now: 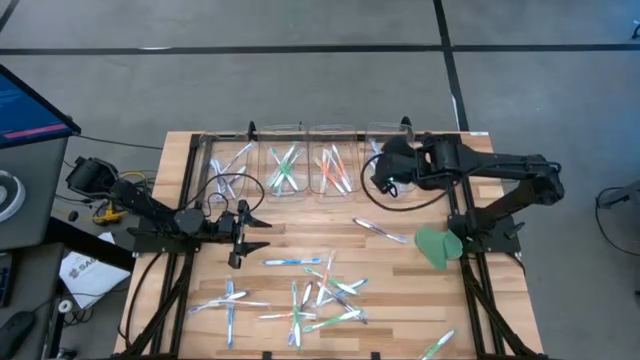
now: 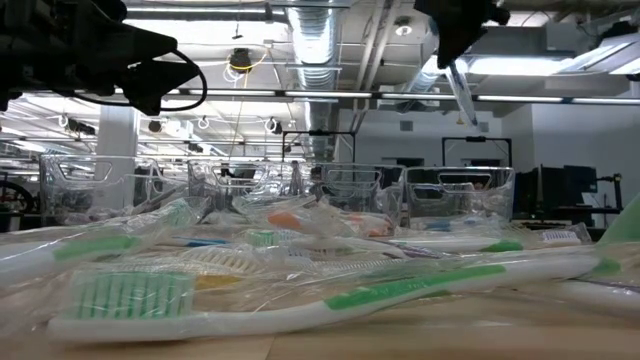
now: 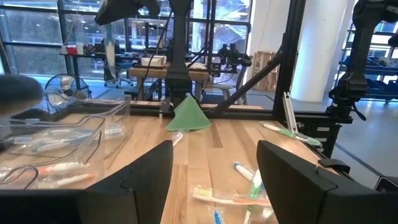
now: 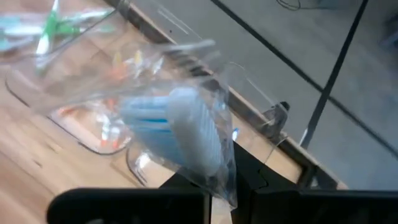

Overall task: Pick & Place Toothbrushes
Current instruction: Put the blue toothbrush into the right transparent bin

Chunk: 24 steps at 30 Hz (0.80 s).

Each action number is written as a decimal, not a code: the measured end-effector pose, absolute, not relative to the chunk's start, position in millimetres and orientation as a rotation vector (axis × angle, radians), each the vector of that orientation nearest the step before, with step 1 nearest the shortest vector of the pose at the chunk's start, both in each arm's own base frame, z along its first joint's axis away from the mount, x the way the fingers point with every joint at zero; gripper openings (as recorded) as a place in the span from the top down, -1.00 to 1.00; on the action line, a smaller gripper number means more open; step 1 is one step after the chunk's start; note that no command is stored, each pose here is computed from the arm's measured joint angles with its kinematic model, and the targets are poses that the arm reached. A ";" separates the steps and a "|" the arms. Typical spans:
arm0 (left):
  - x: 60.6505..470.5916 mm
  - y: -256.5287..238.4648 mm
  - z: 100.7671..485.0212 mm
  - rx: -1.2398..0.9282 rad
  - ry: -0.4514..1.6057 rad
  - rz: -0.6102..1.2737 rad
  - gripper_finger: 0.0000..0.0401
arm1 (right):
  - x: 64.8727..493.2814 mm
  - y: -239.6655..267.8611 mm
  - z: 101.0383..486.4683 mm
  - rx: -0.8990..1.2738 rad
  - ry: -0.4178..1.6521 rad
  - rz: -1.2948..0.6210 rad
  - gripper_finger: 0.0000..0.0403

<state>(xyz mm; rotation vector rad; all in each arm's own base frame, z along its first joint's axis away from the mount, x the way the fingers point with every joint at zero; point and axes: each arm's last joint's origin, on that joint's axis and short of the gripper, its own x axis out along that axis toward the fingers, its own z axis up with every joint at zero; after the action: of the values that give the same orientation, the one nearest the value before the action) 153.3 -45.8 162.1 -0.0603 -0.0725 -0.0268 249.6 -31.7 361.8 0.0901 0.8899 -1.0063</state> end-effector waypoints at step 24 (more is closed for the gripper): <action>153.3 -45.8 162.1 -0.136 -0.071 -0.032 -0.14 | 274.1 -146.8 281.7 0.461 1.194 -0.897 0.83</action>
<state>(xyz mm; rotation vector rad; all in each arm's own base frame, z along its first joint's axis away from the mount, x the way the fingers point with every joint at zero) 153.3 -45.8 162.1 -0.1357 -0.0714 -0.0318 274.1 -146.8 281.7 0.4614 1.1938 -0.8975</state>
